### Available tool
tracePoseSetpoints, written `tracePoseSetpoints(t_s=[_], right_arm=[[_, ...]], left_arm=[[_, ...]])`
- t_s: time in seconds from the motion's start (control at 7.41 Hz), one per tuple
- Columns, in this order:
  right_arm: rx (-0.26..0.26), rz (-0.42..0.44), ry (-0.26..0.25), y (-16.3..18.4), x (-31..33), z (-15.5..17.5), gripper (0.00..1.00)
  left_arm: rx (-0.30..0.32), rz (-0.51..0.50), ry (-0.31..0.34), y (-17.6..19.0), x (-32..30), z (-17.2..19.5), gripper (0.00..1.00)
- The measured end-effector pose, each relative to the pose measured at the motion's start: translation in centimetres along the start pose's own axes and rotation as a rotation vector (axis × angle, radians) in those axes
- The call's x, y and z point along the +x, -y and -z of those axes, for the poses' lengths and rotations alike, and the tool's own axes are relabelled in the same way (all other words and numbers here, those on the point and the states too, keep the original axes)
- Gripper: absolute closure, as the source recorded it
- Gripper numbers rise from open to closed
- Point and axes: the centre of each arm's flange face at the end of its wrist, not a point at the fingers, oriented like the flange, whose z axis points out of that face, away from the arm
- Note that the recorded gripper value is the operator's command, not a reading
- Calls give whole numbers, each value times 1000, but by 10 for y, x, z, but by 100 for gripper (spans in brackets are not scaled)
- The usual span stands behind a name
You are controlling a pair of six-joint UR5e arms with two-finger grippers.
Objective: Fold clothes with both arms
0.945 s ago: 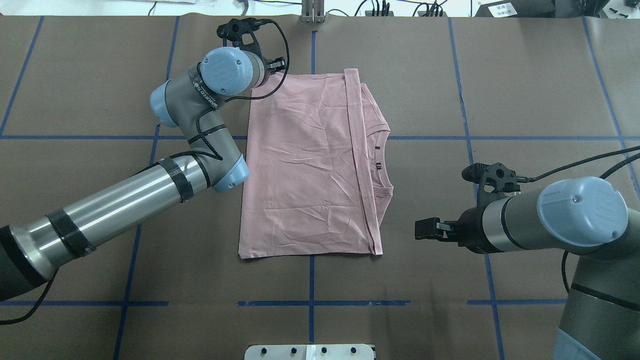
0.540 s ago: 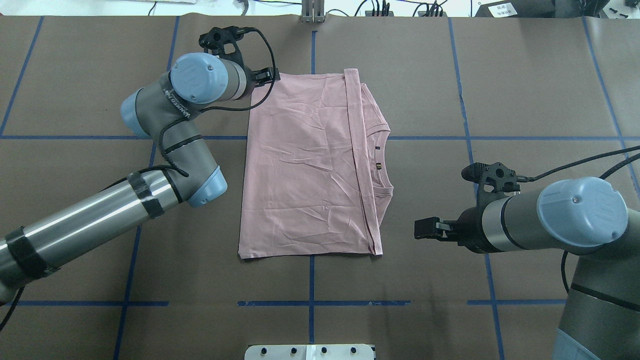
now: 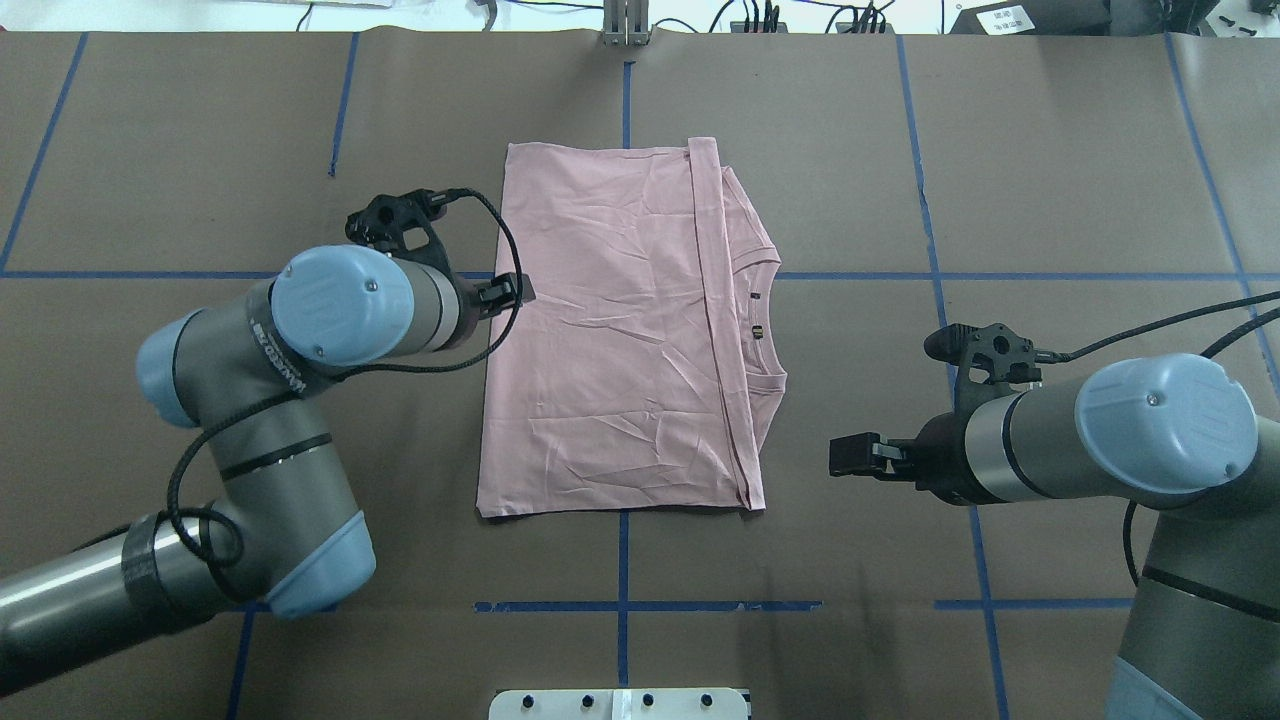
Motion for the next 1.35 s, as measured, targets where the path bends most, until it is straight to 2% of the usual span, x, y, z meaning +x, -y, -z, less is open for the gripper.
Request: tracePoseSetpoints(t_s=[0.27,0.54,0.94,1.35], right_arm=[[5,1,-1,1,0,0,0],[11,1,-3,1,0,-1,0],[17,1,-5,1,1,-1,0],[19,0,-5,2,1,0,0]], left_arm=[[-69,89,76,-64,-4,1,0],[-106,125,142,-108,-12,-10,0],[-128,137,192,-139,-18,-18,0],[-130,135,215,-146,-21,-20,4]])
